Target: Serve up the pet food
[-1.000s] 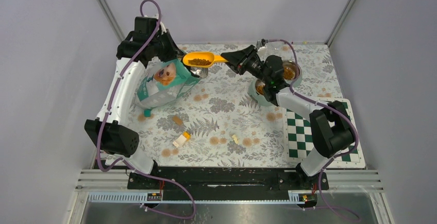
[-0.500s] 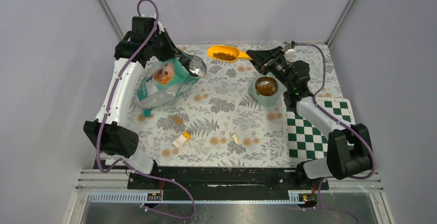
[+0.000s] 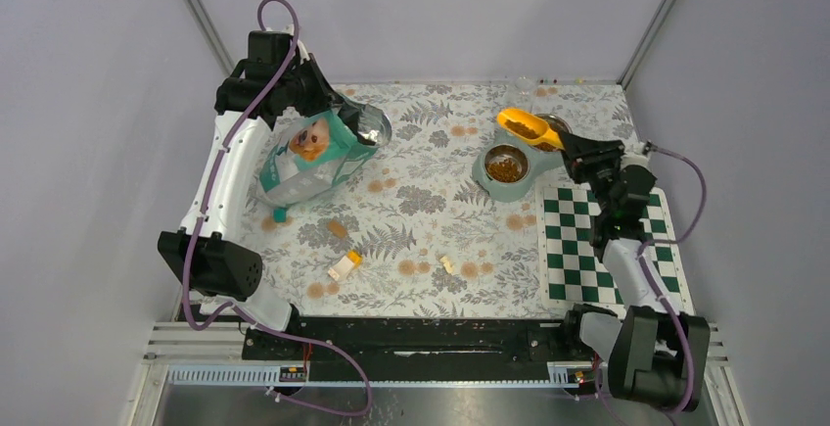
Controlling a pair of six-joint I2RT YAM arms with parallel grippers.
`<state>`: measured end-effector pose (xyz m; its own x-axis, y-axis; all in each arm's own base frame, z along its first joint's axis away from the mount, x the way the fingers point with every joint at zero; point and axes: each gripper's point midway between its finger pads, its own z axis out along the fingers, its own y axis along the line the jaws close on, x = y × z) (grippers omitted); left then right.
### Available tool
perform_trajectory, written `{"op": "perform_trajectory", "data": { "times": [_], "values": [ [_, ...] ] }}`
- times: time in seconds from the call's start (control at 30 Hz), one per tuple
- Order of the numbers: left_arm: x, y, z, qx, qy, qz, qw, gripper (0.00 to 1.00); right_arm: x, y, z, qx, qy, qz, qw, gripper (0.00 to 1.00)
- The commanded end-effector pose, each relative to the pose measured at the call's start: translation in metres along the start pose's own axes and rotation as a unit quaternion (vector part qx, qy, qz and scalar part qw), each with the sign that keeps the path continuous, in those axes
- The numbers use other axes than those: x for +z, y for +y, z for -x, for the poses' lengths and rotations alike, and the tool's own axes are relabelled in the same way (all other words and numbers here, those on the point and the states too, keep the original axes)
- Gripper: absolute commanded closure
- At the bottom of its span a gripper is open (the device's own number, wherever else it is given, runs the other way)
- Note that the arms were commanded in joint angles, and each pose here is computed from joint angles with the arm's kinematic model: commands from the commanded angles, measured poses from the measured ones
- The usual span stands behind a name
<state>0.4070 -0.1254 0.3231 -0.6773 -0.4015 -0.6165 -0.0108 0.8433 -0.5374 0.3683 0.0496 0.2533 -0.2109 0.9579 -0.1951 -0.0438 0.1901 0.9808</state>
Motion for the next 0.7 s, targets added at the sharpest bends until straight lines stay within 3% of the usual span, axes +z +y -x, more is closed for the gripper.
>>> {"op": "perform_trajectory", "data": {
  "times": [0.0,0.33,0.67],
  "values": [
    [-0.043,-0.037,0.043,0.028,-0.096,-0.059,0.993,1.00,-0.019,-0.013,0.039,-0.032,-0.069,-0.015,0.997,1.00],
    [-0.044,-0.035,0.042,0.028,-0.097,-0.056,0.993,1.00,-0.043,-0.054,0.097,-0.041,-0.167,-0.070,0.983,1.00],
    [-0.043,-0.034,0.040,0.028,-0.096,-0.056,0.993,1.00,-0.031,-0.080,0.134,-0.121,-0.191,-0.142,0.964,1.00]
  ]
}}
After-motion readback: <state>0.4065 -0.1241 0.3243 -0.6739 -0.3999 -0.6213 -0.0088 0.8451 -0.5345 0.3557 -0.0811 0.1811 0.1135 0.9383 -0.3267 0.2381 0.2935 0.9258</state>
